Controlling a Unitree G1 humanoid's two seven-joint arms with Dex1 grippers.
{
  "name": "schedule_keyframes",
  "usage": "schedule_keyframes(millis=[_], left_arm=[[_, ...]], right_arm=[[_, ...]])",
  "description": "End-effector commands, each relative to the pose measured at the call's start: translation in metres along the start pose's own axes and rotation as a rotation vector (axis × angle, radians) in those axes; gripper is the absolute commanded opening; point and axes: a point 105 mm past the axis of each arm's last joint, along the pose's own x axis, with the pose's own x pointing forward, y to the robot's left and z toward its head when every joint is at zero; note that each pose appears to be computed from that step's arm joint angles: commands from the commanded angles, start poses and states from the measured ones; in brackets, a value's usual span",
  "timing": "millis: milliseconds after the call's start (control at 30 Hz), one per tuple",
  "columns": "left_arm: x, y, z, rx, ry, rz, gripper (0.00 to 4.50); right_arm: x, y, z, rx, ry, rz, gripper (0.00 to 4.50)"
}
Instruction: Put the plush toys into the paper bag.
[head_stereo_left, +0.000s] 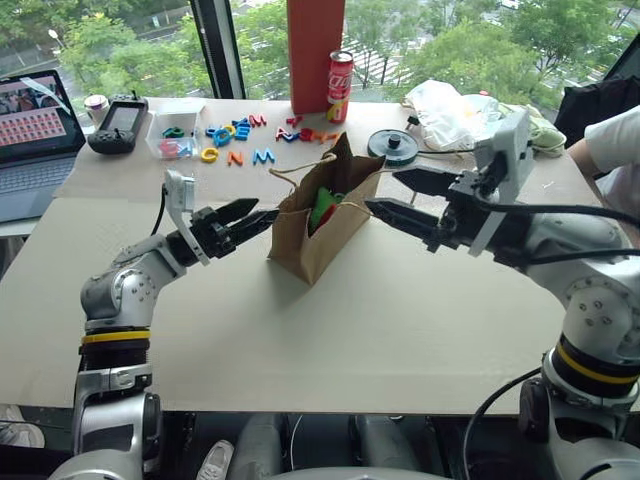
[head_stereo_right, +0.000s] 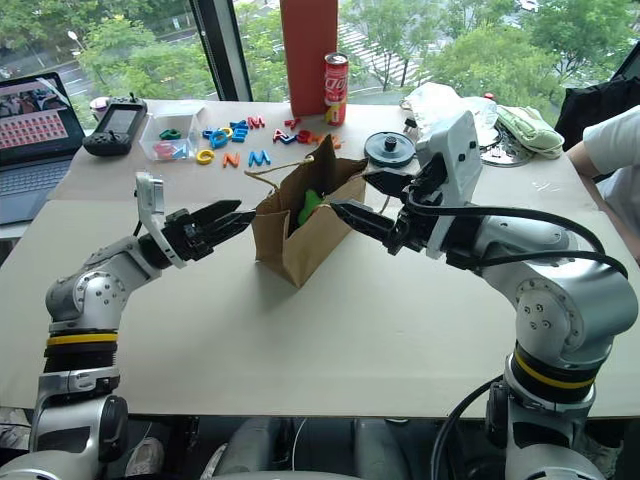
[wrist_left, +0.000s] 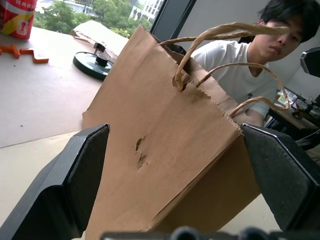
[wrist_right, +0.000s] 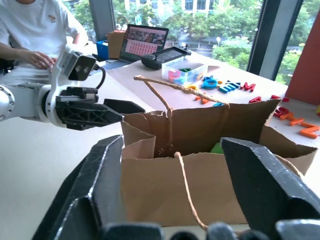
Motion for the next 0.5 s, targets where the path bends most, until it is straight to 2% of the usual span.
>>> schedule_keyframes(millis=[33,100,200,400,500], left_arm=[[-0.001,-0.008,0.007,0.103,0.01,-0.023,4.5],[-0.001,-0.008,0.004,0.124,0.02,-0.026,4.5],[0.0,-0.009,0.001,0.154,0.038,-0.032,4.5],[0.004,-0.012,-0.006,0.231,0.089,-0.072,4.5],[0.006,-0.015,-0.013,0.272,0.129,-0.102,4.5]], right_arm=[[-0.004,0.016,0.007,-0.005,-0.044,0.081,1.67],[-0.002,0.021,0.002,0.002,-0.026,0.109,0.99],[0.006,0.017,-0.022,0.0,0.079,0.076,0.04],[0.029,-0.028,-0.087,-0.068,0.344,-0.179,0.04],[0.039,-0.041,-0.095,-0.116,0.37,-0.24,0.04]])
